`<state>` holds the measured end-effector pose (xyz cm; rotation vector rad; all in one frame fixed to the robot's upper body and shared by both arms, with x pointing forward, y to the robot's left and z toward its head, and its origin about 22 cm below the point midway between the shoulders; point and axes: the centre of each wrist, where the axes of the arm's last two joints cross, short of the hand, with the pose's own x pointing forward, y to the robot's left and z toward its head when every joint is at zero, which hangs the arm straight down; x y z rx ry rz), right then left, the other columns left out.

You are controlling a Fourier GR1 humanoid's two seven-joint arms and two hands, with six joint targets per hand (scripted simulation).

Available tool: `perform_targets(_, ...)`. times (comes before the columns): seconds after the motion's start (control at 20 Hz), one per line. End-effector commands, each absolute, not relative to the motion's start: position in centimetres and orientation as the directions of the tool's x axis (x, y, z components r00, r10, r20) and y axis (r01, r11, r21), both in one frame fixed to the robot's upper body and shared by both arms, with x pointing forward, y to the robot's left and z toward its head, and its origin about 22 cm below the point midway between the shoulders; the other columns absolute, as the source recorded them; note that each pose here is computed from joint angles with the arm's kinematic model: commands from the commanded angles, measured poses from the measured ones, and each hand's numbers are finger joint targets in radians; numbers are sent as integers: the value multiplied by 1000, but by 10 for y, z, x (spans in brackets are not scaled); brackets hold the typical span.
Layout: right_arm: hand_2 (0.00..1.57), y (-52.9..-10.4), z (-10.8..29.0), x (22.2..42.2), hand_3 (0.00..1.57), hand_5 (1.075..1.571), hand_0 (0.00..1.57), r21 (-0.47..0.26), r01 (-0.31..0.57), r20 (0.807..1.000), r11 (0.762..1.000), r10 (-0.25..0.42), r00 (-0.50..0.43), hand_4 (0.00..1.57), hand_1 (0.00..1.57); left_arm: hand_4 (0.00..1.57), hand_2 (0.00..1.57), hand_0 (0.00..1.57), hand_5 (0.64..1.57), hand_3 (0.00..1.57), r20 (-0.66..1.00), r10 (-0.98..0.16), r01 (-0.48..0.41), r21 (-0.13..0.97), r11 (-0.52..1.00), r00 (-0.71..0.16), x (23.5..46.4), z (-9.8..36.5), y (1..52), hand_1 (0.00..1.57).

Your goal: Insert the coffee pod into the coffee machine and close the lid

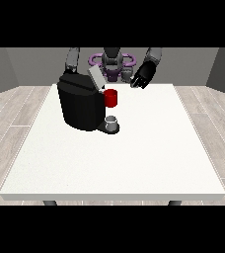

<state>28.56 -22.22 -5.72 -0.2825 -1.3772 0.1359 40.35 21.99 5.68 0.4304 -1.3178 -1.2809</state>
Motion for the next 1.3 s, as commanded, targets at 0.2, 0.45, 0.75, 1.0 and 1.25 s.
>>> perform_targets(0.2,0,-208,-33,297,0,1571,0,-224,27,972,974,221,81,0,0,592,1351,1331,1571,1323,440,-861,365,868,335,-255,429,126,247,1331)
perform_targets(0.45,0,-182,-22,297,0,1571,0,-231,13,972,973,230,55,0,0,522,1397,1380,1571,1375,513,-822,339,840,422,-248,442,164,239,1380)
perform_targets(0.75,0,-210,15,324,0,1571,0,-216,41,973,975,219,-68,0,0,489,1240,1195,1571,1260,512,-819,238,856,460,-259,450,223,249,1195)
perform_targets(1.0,0,-196,22,319,0,1571,0,-257,32,964,966,258,-66,37,0,484,1247,1155,1571,1266,477,-844,211,876,433,-246,453,235,248,1155)
perform_targets(1.25,0,-197,46,336,0,1571,0,-208,72,969,975,216,-119,186,0,478,1284,1225,1571,1233,460,-844,147,888,436,-277,455,271,244,1225)
